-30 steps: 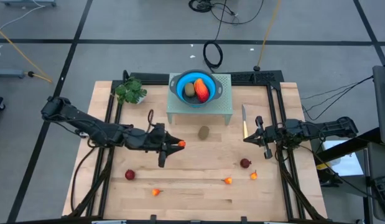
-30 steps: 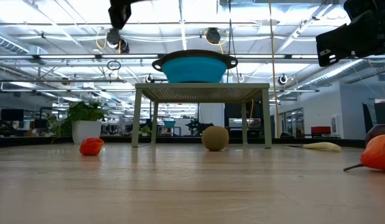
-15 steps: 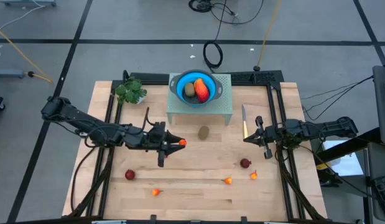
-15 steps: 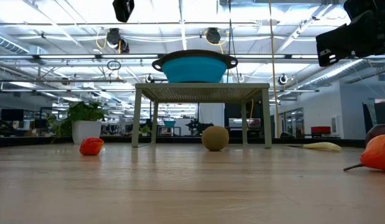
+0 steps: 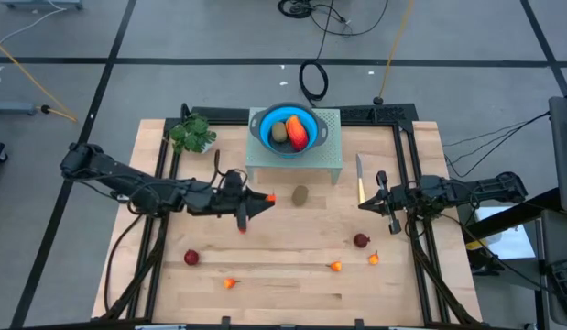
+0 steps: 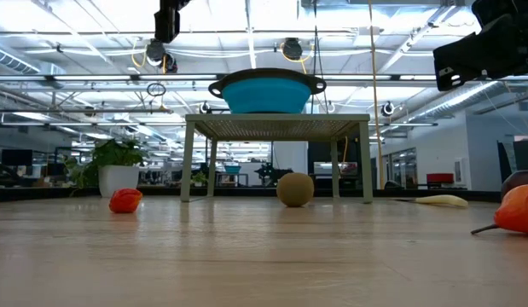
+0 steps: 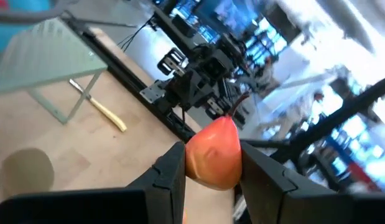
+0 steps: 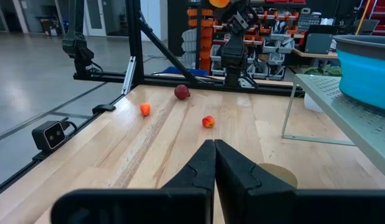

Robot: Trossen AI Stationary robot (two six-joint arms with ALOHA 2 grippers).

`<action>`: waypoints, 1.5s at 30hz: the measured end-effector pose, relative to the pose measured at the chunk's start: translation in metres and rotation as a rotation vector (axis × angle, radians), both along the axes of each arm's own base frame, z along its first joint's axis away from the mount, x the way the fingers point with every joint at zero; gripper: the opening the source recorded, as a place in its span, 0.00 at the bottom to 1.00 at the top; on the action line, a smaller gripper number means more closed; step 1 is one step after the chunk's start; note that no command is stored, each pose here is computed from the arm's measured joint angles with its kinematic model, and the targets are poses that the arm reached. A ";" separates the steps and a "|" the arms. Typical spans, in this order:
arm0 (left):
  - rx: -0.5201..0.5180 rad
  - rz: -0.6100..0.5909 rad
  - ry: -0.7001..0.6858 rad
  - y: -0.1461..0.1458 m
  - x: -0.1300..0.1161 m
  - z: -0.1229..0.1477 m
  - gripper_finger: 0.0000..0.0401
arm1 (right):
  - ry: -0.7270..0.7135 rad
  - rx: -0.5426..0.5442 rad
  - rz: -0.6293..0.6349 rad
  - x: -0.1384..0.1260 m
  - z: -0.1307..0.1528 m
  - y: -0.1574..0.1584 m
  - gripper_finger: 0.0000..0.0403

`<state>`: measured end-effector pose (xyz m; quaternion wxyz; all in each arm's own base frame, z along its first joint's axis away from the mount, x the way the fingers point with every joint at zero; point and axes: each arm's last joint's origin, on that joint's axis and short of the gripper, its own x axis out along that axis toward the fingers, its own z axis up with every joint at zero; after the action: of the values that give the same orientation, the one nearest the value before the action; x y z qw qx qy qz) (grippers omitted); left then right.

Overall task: Pick & Place Fruit
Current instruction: Put the peach into the colander on the shelf

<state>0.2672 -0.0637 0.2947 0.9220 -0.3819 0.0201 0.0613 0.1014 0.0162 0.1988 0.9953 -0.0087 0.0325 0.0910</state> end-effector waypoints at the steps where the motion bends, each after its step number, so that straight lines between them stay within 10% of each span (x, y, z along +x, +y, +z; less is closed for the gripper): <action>1: -0.042 0.010 -0.005 0.002 0.000 0.000 0.29 | 0.000 0.000 0.000 0.000 0.000 0.000 0.00; 20: -0.612 0.097 -0.070 0.013 0.003 0.000 0.29 | 0.000 -0.002 0.000 0.000 0.000 0.000 0.00; 33: -0.623 0.079 -0.061 0.012 0.003 -0.001 0.29 | 0.000 0.001 0.000 0.000 0.000 0.000 0.00; 45: -0.547 0.150 0.215 0.013 -0.004 -0.027 0.29 | 0.000 0.001 0.000 0.000 0.000 0.000 0.00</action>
<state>0.2636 -0.0506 0.2672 0.7705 -0.6077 0.1050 0.1614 0.1014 0.0162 0.1988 0.9953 -0.0081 0.0326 0.0910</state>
